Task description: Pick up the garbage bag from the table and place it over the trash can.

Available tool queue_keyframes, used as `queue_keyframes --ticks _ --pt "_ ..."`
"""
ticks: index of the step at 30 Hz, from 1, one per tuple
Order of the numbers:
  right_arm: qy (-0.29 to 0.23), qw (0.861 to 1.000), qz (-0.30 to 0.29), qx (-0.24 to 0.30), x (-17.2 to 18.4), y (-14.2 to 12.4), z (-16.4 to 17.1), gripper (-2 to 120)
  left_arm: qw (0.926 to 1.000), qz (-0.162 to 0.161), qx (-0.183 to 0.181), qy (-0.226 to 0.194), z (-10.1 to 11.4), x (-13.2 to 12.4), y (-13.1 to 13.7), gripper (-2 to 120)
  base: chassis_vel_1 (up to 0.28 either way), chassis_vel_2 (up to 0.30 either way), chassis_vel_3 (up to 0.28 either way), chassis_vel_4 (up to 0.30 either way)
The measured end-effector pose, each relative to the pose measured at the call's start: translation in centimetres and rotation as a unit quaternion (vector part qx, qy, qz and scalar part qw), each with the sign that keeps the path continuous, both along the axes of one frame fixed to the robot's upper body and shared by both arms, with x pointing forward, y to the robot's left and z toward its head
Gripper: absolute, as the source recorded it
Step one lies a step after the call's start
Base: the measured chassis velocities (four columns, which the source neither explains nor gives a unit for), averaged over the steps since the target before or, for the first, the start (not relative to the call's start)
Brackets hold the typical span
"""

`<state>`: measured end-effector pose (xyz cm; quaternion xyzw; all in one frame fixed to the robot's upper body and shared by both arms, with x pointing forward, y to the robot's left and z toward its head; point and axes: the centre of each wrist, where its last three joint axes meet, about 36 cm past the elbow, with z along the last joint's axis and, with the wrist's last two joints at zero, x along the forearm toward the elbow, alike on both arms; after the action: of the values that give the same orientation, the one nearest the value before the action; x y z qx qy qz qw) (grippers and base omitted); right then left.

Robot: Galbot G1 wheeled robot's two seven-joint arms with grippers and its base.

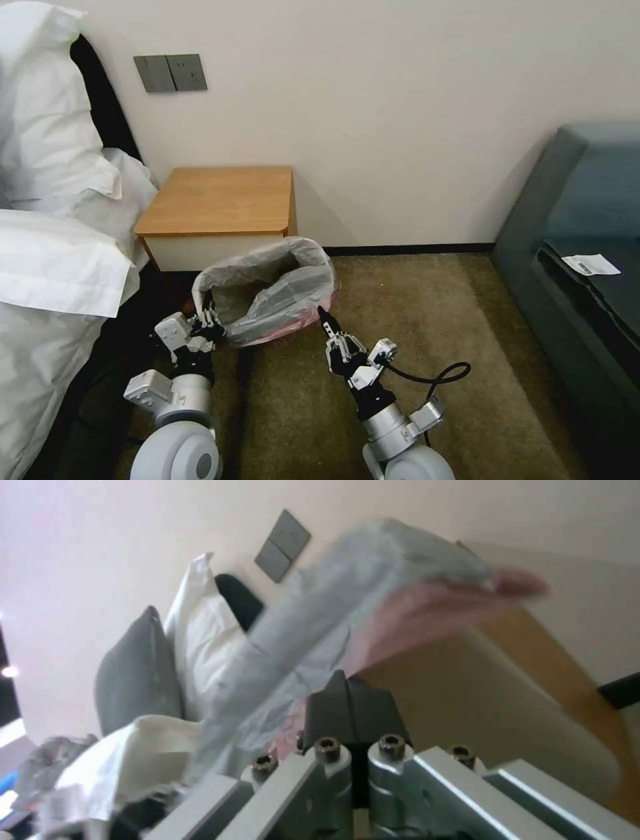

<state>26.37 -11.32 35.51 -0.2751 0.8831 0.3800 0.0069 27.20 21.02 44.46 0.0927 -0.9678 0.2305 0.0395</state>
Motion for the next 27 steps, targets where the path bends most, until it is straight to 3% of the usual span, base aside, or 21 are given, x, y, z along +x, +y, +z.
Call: queue_keyframes --ticks 4,9,14,21,27 --pt "0.0 1.0 -0.002 -0.003 0.1 0.0 -0.1 0 1.0 -0.001 -0.003 -0.001 0.2 -0.1 0.0 8 0.0 0.0 0.0 0.0" --pt "0.009 0.999 -0.017 -0.036 0.9 -0.8 -1.8 0 0.9993 -0.01 -0.034 -0.007 2.0 -0.8 -0.3 8 0.0 0.0 0.0 0.0" --pt "0.021 0.998 -0.026 -0.049 1.0 -1.3 -3.2 0 0.999 -0.013 -0.042 -0.007 2.8 -1.1 -0.3 8 0.0 0.0 0.0 0.0" --pt "0.013 0.998 -0.023 -0.058 0.4 -1.4 -3.3 1 0.9992 -0.009 -0.038 -0.001 2.6 -1.0 -0.2 8 0.0 0.0 0.0 0.0" --pt "-0.011 0.999 -0.002 -0.043 -1.5 -1.0 -1.7 24 0.9995 -0.003 -0.03 0.005 1.6 -0.1 0.2 8 0.0 0.0 0.0 0.0"
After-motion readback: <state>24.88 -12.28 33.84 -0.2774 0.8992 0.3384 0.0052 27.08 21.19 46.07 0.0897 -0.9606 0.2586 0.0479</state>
